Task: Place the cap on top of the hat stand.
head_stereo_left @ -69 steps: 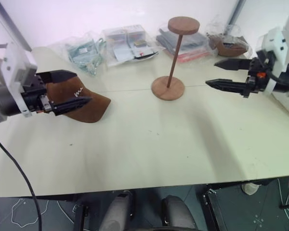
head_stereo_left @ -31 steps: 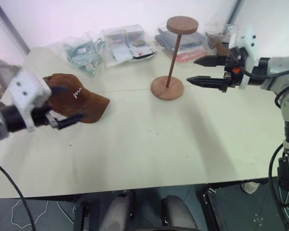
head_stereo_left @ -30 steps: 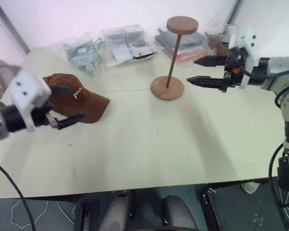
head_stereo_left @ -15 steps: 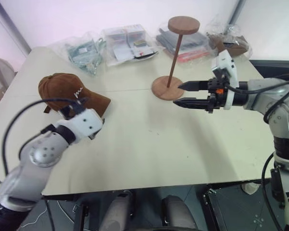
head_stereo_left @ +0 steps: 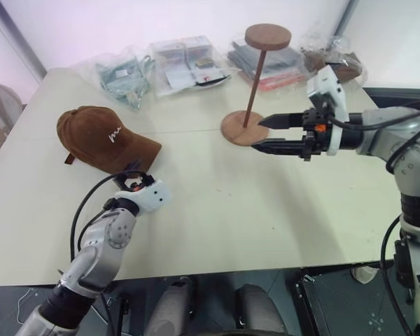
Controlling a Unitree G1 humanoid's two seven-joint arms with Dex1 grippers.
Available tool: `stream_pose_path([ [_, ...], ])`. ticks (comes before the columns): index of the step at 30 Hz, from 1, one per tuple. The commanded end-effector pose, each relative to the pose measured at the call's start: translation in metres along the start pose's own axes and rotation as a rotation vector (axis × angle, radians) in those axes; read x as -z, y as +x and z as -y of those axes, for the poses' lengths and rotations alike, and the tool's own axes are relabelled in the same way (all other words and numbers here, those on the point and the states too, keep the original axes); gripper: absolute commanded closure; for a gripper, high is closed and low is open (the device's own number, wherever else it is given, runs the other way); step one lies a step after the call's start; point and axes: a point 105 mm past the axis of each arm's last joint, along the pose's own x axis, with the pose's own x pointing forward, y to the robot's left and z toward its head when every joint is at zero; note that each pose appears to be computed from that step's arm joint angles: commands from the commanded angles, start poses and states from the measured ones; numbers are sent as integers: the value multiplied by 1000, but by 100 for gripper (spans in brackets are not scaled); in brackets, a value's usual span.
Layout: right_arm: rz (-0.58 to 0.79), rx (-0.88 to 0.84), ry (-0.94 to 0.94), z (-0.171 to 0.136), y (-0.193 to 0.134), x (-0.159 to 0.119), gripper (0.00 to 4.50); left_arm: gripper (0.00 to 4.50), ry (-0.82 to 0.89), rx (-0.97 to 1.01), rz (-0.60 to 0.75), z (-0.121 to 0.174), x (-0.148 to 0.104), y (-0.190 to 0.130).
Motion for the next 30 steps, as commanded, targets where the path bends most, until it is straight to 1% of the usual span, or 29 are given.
stream_pose_path([
  [1,29,-1,-70,-5,-5,-19,115,1,38,-74,-11,-8,2,6],
  [10,33,5,-83,-5,-5,-24,115,1,13,-111,-114,5,28,16],
  [15,36,12,-94,-3,-6,-27,115,1,4,-149,-200,13,49,14],
  [25,40,15,-104,-2,-5,-29,115,1,-11,-196,-275,9,69,14],
  [30,44,16,-105,-2,-4,-29,115,1,-11,-199,-295,11,76,8],
])
